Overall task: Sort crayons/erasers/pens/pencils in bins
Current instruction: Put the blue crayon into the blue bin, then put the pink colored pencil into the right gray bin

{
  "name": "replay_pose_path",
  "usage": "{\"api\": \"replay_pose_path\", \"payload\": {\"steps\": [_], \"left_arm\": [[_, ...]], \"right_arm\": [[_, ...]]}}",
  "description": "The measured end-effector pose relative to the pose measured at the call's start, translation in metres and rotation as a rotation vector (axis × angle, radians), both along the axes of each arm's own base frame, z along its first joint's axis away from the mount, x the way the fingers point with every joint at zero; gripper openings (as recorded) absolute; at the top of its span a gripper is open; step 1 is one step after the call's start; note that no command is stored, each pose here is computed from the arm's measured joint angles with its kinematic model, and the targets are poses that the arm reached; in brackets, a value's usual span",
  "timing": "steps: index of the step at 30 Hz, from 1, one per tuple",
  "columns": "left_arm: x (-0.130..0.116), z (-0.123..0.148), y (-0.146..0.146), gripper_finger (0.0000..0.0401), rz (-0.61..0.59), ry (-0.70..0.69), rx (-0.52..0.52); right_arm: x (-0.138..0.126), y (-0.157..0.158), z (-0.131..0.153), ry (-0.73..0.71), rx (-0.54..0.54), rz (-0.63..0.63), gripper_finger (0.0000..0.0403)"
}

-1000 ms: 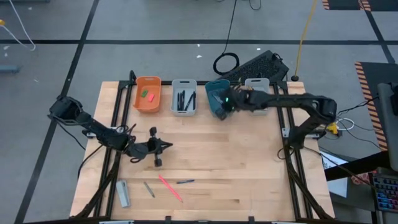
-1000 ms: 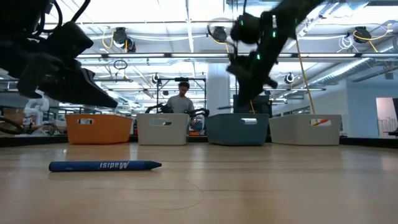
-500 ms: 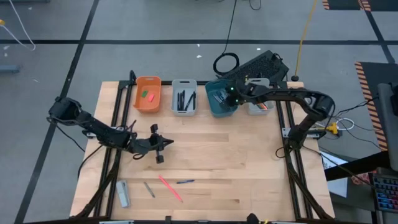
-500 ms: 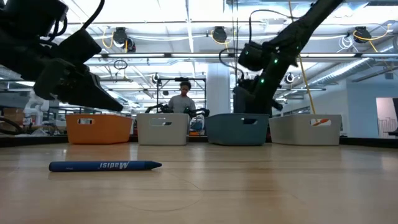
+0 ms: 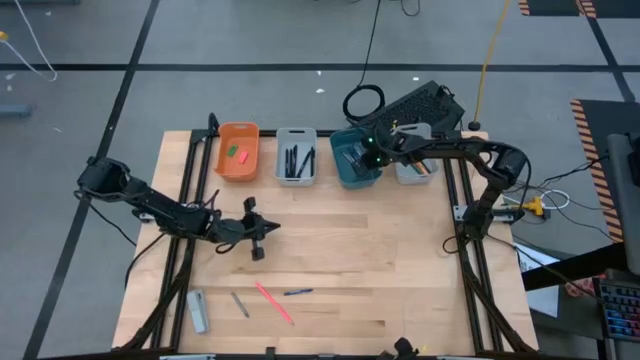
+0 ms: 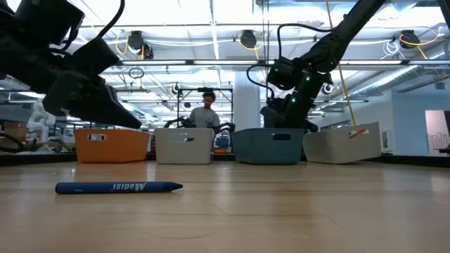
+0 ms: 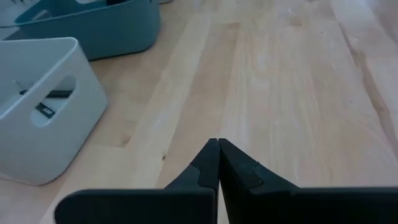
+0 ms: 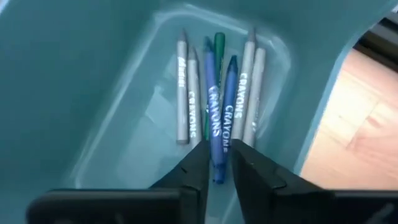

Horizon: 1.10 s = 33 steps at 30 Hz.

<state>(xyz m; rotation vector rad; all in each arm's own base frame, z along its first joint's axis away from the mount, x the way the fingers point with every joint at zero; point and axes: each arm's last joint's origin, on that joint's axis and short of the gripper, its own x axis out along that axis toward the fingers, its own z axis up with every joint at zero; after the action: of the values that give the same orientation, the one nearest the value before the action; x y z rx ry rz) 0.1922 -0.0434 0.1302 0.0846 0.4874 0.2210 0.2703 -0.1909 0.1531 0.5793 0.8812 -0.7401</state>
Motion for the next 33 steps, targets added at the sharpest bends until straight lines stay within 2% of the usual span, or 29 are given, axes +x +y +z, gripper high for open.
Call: {"api": "replay_pose_path", "payload": {"steps": [6,10,13,16,20,22,26,33], "left_arm": [[0.000,-0.001,-0.001,0.0004,-0.053,0.021,-0.011],[0.000,-0.002,-0.003,0.0004,-0.124,0.059,-0.026],[0.005,0.002,-0.006,0.0003,-0.156,0.119,-0.032],[0.010,0.010,-0.011,0.0003,-0.193,0.210,-0.030],[0.012,0.022,-0.027,0.0004,-0.337,0.345,-0.061],[0.007,0.025,-0.037,0.0002,-0.413,0.432,-0.082],[-0.004,0.026,-0.054,0.0013,-0.442,0.513,-0.115],[-0.014,0.020,-0.085,0.0095,-0.481,0.511,-0.198]], "right_arm": [[-0.001,0.001,0.012,-0.034,-0.033,0.015,0.0127],[-0.003,0.011,0.039,-0.074,-0.115,0.085,0.0142],[-0.005,0.025,0.064,-0.097,-0.213,0.144,0.0119],[-0.010,0.046,0.083,-0.140,-0.277,0.216,0.0074],[-0.022,0.083,0.078,-0.230,-0.323,0.317,0.0011],[-0.028,0.101,0.069,-0.314,-0.334,0.341,0.0008],[-0.040,0.134,0.051,-0.477,-0.350,0.391,0.0008],[-0.042,0.171,0.042,-0.513,-0.391,0.454,0.0001]]}}
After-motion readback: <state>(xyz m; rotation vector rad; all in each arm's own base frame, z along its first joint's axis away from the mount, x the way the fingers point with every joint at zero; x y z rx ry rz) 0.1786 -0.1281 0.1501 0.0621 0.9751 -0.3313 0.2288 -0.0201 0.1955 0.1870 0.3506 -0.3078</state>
